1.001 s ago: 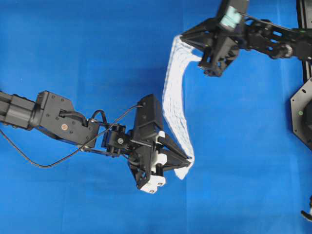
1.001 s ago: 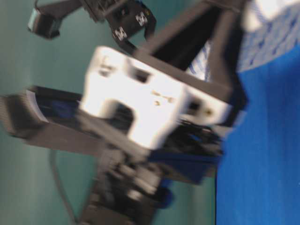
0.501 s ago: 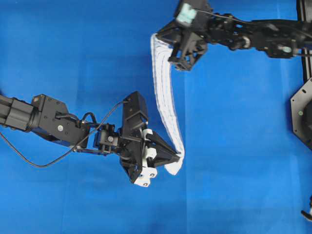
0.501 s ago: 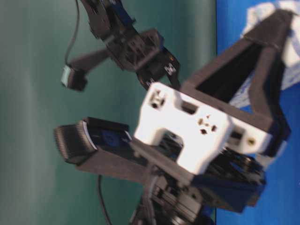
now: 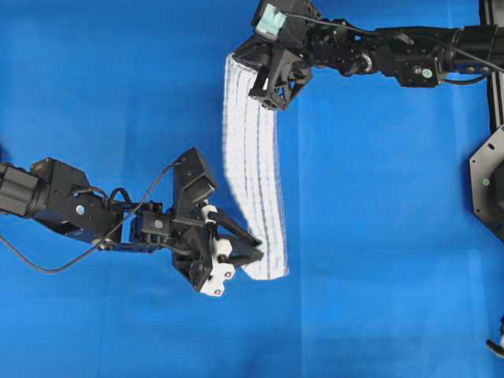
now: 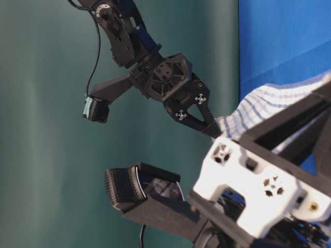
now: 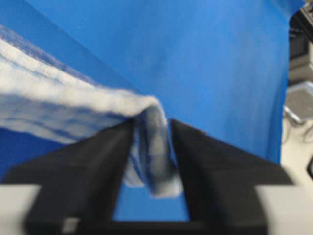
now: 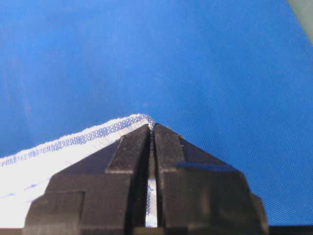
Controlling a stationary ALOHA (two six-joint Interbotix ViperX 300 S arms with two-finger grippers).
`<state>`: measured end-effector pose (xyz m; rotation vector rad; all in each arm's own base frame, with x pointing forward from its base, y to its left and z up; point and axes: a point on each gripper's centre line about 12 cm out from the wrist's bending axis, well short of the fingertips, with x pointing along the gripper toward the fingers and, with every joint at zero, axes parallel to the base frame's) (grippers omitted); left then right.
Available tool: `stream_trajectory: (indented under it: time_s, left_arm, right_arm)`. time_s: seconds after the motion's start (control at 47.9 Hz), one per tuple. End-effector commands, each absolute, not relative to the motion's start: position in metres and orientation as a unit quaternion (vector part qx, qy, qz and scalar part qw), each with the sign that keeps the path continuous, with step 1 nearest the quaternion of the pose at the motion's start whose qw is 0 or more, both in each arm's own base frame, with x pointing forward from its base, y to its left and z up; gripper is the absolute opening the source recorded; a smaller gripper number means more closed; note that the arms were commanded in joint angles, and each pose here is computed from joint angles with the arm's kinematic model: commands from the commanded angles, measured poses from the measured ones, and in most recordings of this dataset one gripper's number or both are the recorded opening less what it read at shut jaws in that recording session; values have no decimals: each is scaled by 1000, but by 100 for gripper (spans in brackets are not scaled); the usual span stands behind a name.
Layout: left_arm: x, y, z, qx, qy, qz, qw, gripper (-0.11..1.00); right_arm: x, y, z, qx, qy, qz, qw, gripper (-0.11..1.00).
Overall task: Fold the blue towel.
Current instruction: 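Lay the strip down vertically and open both grippers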
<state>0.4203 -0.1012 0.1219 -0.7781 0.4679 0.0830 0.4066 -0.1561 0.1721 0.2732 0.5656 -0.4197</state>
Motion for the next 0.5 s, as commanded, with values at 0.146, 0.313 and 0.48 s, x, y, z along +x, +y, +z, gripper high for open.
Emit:
stream_trajectory:
  time_s: [0.146, 0.313, 0.48]
  left_arm:
    - [421, -105, 138, -385, 212, 32, 898, 67]
    - [418, -106, 134, -387, 235, 35, 891, 63]
    - [408, -108, 129, -396, 277, 45, 874, 63]
  right_arm:
    - [412, -158, 177, 130, 268, -204, 933, -2]
    - [416, -157, 172, 130, 273, -202, 932, 4]
    - [419, -158, 171, 129, 271, -202, 932, 19]
